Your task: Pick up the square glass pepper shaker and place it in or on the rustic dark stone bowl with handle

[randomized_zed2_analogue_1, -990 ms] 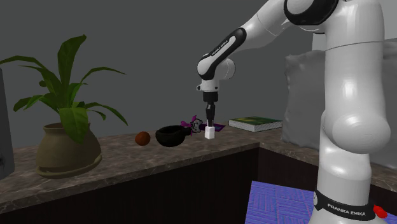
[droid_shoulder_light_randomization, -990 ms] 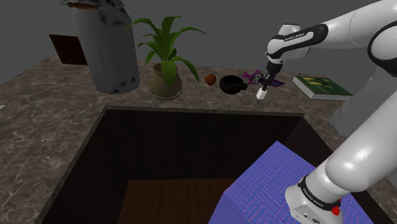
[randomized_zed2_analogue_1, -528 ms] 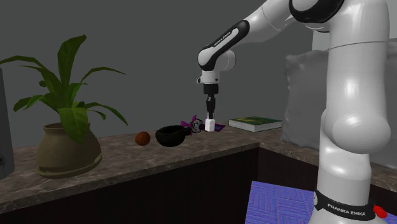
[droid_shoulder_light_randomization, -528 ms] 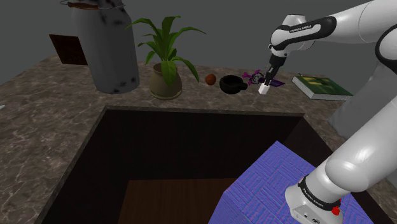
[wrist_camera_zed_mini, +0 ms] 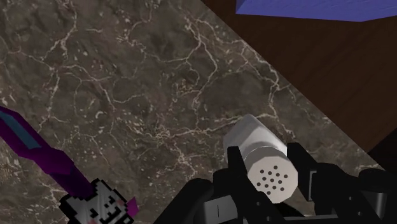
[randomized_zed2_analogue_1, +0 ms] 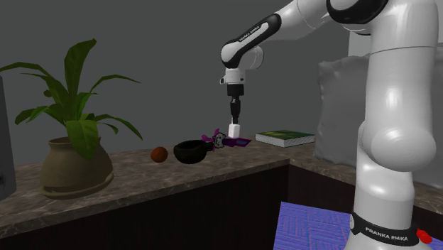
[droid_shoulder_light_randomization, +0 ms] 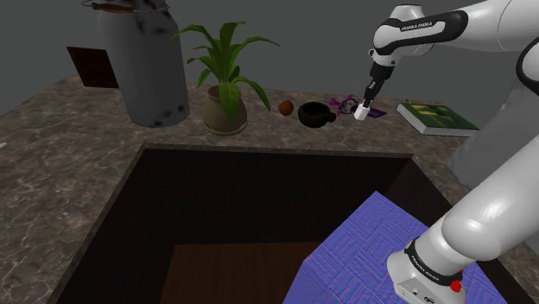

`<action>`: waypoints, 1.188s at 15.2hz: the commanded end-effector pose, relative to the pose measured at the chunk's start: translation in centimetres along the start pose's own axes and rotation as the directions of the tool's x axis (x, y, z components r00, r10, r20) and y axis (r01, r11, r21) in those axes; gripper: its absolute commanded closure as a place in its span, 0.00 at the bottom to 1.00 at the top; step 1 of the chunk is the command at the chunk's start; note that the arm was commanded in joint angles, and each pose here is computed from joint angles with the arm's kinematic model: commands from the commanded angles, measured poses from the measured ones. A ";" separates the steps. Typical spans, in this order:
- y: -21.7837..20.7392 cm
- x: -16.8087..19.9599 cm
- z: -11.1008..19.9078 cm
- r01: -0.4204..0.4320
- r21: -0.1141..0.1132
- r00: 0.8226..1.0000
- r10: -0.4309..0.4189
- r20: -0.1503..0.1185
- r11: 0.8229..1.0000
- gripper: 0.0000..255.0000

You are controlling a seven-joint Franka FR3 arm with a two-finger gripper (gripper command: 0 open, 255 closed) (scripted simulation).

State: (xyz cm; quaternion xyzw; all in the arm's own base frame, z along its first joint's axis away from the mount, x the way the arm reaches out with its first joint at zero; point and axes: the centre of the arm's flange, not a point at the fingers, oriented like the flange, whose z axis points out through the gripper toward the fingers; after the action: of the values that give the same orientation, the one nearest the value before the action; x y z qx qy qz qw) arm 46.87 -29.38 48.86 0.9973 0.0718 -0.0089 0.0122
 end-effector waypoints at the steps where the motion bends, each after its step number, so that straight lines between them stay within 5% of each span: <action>1: 0.0 0.0 -1.2 0.000 0.000 1.000 0.000 0.000 1.000 1.00; 8: 0.1 -0.1 -4.6 0.000 0.000 1.000 0.000 0.000 1.000 1.00; 18: -1.6 12.7 -7.3 0.000 0.000 1.000 0.000 0.000 1.000 1.00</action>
State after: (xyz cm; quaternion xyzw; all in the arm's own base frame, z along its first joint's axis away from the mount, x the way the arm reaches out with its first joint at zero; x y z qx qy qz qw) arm 58.27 -26.52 55.50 0.9973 0.0717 -0.0090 0.0123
